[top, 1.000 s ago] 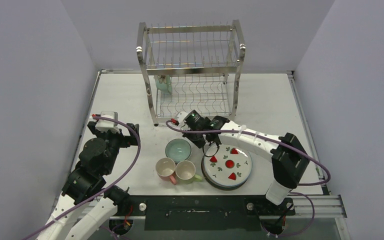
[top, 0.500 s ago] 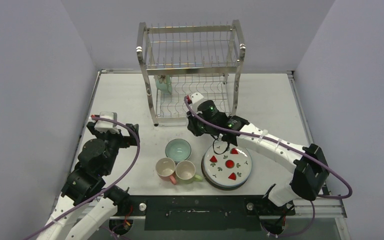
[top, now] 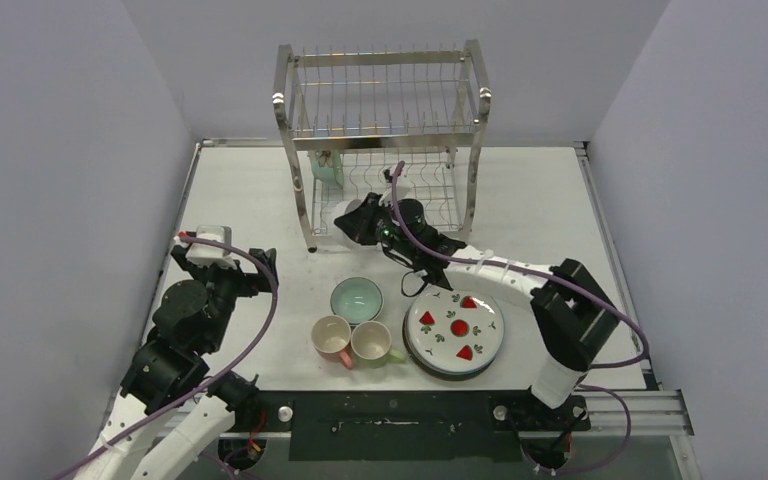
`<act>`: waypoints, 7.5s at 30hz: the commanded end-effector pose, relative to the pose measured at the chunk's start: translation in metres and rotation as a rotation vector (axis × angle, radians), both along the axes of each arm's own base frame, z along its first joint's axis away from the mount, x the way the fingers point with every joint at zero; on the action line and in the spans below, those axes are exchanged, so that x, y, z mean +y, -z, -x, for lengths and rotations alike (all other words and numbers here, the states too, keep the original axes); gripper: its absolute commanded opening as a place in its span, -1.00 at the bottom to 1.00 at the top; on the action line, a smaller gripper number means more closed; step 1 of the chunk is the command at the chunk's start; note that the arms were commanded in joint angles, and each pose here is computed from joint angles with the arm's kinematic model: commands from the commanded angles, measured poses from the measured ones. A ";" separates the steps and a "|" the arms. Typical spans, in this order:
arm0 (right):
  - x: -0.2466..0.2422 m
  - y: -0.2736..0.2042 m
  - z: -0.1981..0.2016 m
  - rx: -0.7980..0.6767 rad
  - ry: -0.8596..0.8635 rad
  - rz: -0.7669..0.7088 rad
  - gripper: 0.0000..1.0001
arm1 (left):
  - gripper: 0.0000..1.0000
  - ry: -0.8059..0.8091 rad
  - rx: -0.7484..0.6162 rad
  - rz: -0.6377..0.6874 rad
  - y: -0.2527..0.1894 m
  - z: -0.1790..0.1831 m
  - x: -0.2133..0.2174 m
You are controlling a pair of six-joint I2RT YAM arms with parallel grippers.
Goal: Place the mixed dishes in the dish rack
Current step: Pick up the bowl from the center of the board, then insert the bowl into the dish rack, then pick up the bowl from the center of the board.
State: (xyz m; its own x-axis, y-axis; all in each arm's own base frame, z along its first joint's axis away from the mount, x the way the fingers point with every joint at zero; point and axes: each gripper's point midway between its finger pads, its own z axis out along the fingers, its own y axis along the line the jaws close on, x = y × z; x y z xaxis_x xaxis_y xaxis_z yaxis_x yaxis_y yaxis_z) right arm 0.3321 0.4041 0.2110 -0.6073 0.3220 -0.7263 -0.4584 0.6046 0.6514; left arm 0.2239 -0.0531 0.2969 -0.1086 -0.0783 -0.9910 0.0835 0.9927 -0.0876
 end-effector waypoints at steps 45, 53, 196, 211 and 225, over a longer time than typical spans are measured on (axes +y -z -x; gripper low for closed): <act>0.053 0.002 -0.119 0.120 -0.099 -0.688 -1.00 | 0.93 0.012 -0.085 0.053 -0.028 0.006 0.001; 0.040 0.018 -0.123 0.147 -0.074 -0.669 -1.00 | 0.93 0.012 -0.083 0.052 -0.028 0.005 0.001; -0.099 0.077 0.037 0.112 0.110 0.439 -1.00 | 0.79 0.407 0.339 0.238 0.031 -0.035 -0.120; -0.085 0.093 0.028 0.139 0.141 0.367 -0.99 | 0.72 0.426 0.497 0.224 0.066 -0.042 -0.145; -0.080 0.104 0.031 0.137 0.141 0.411 -0.81 | 0.53 0.375 0.606 0.243 0.103 -0.044 -0.151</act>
State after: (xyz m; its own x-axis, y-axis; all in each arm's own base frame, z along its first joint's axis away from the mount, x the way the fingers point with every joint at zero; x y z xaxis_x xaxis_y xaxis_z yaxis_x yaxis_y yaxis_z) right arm 0.2794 0.2929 0.0618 -0.7633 -0.0035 -0.6460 -0.2526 0.9220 0.2934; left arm 0.2600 -0.1950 0.1886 -0.7011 -0.1111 -0.7044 0.2828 0.8635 -0.4177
